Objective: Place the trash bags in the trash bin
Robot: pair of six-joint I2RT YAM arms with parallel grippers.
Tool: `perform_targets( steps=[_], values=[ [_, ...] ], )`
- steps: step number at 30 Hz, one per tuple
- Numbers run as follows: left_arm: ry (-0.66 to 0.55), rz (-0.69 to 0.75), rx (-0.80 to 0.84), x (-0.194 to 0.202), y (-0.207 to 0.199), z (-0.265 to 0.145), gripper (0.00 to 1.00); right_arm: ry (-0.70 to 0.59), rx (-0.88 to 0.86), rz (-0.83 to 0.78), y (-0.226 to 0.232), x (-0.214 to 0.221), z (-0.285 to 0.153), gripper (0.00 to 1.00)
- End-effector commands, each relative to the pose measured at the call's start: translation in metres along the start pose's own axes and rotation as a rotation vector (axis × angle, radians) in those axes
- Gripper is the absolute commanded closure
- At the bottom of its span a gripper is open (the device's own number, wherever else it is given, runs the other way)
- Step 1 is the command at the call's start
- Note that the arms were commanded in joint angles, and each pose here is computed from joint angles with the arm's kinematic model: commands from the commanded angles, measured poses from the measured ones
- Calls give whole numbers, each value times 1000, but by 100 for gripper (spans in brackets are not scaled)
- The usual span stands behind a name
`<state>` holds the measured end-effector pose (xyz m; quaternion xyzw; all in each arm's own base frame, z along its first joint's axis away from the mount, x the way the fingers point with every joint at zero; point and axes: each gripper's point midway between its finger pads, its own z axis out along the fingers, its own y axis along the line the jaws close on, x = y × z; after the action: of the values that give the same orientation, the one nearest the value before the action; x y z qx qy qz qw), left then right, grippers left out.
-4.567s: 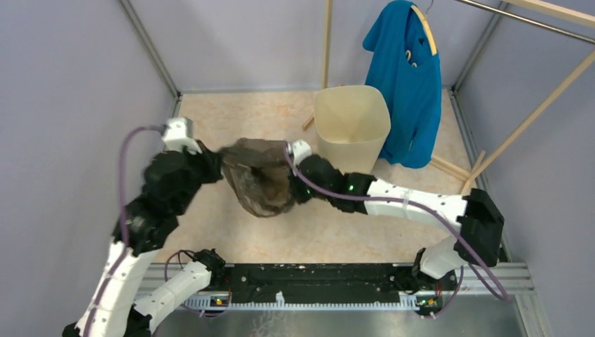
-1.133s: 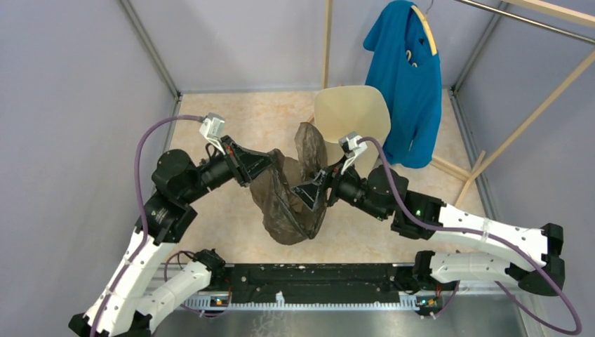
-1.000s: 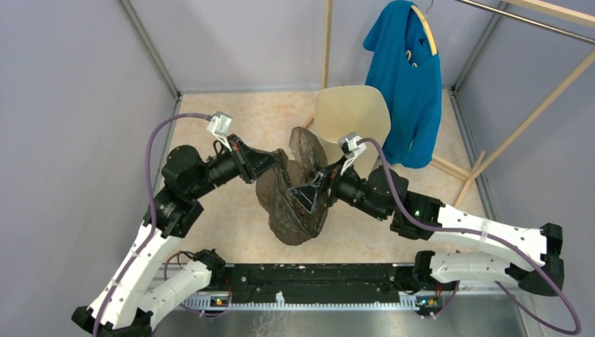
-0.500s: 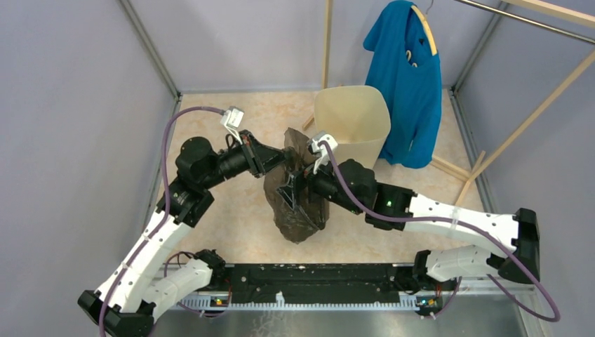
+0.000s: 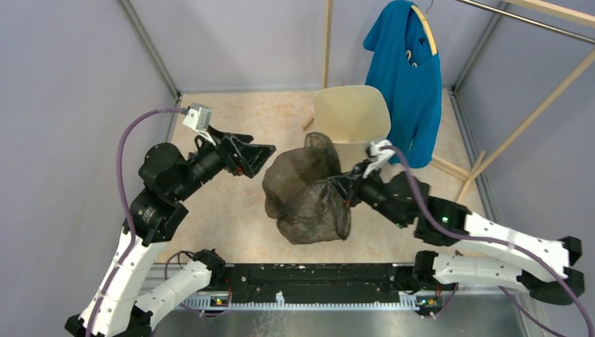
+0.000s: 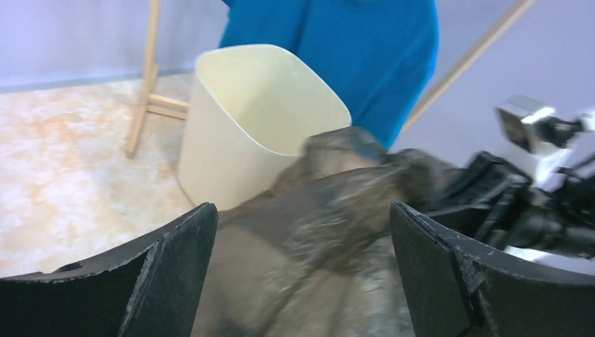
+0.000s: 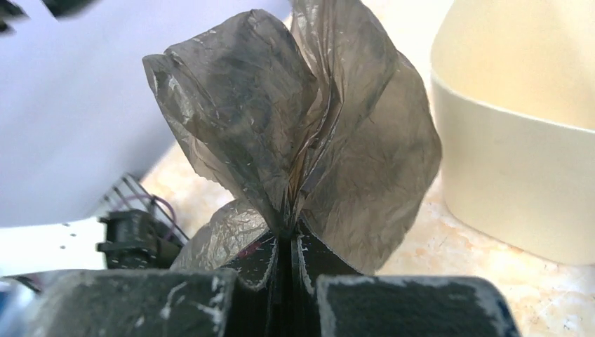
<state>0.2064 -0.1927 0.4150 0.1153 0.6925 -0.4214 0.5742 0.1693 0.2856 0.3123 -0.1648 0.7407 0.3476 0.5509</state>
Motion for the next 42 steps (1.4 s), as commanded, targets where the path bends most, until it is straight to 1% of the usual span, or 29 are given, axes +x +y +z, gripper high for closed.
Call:
perform_targets(
  steps=[1, 4, 7, 12, 16, 20, 23, 25, 29, 31, 32, 36, 39, 42],
  values=[
    [35, 45, -198, -4, 37, 11, 2, -79, 45, 100, -24, -28, -49, 100],
    [91, 66, -193, -10, 39, 39, 1, -97, 85, 108, -42, -35, -75, 100],
    [145, 42, -172, -5, 44, 73, 2, -141, 101, 107, -51, -58, -102, 100],
    [243, -56, -112, 27, 57, 134, 1, -248, 112, 112, -63, -106, -146, 100],
    [303, -87, -143, 52, 71, 168, 6, -307, 52, 117, -57, -137, -171, 100],
    [303, -31, -209, 66, 77, 193, 10, -345, -34, 91, -41, -160, -185, 100],
    [309, -1, -268, 76, 85, 206, 17, -359, -72, 57, -30, -173, -185, 100],
    [319, 26, -339, 83, 95, 212, 27, -359, -84, 33, -24, -179, -182, 100],
    [388, 114, -465, 98, 111, 219, 43, -342, -108, -19, -10, -187, -172, 100],
    [402, 162, -519, 98, 115, 217, 51, -337, -113, -47, -4, -194, -167, 100],
    [407, 179, -538, 98, 117, 216, 57, -335, -112, -64, -1, -197, -164, 100],
    [404, 192, -548, 95, 118, 211, 75, -353, -66, -118, 3, -218, -153, 100],
    [407, 195, -548, 93, 116, 205, 87, -394, -47, -135, 7, -235, -147, 100],
    [415, 195, -542, 90, 112, 194, 96, -429, -44, -154, 14, -247, -138, 100]
  ],
)
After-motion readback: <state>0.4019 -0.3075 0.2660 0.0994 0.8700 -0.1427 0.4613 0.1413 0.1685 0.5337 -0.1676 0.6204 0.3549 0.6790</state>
